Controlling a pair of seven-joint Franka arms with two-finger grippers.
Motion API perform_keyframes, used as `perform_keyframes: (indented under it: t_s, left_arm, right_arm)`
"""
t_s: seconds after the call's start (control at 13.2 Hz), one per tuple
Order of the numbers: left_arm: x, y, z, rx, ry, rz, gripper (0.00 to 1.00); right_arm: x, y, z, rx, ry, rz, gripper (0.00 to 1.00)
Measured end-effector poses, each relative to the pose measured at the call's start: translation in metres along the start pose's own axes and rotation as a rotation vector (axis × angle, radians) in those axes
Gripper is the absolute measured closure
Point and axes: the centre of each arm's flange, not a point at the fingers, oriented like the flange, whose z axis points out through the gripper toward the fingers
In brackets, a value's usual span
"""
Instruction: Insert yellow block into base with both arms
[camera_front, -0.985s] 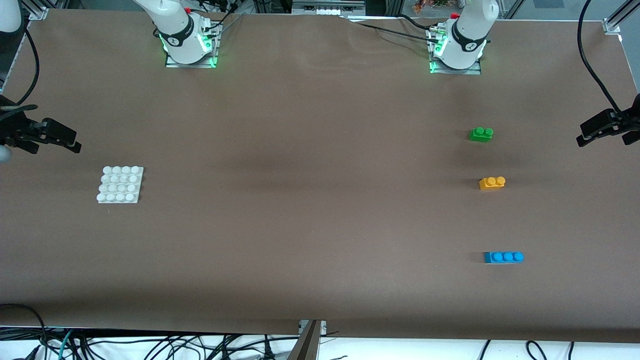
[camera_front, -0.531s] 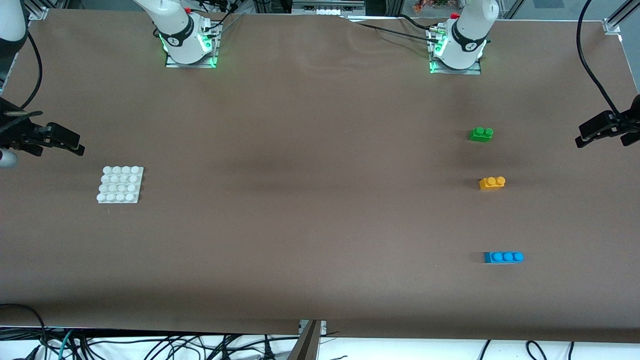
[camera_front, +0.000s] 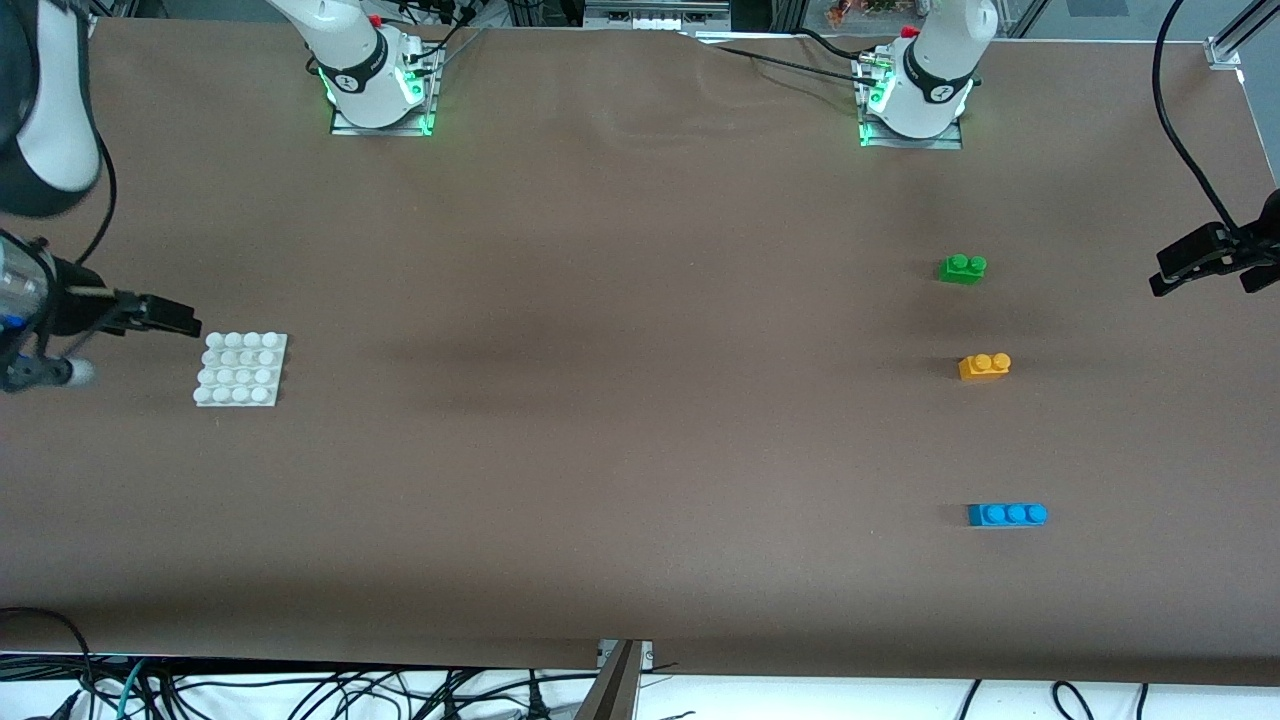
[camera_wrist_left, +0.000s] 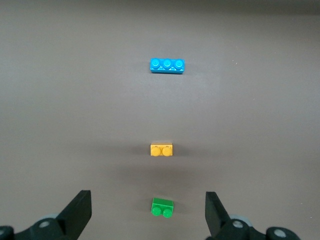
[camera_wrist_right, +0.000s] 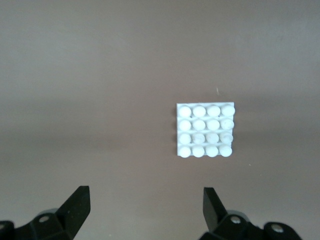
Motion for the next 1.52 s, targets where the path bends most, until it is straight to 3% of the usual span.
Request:
perform_keyframes:
  t_s: [0.38,0.91,1.52]
  left_arm:
    - [0.000,0.000,0.000,0.000,0.000,0.000,0.00]
    - [0.000,0.000,0.000,0.000,0.000,0.000,0.00]
    - [0.000,0.000,0.001,0.000,-0.001,0.000,0.00]
  right_arm:
    - [0.028,0.042,0.092,-0.027,-0.068,0.054,0.00]
    - [0.011,0.063,0.180,-0.065,-0.113,0.069,0.00]
    - [0.016,0.084,0.239,-0.095,-0.115,0.094,0.00]
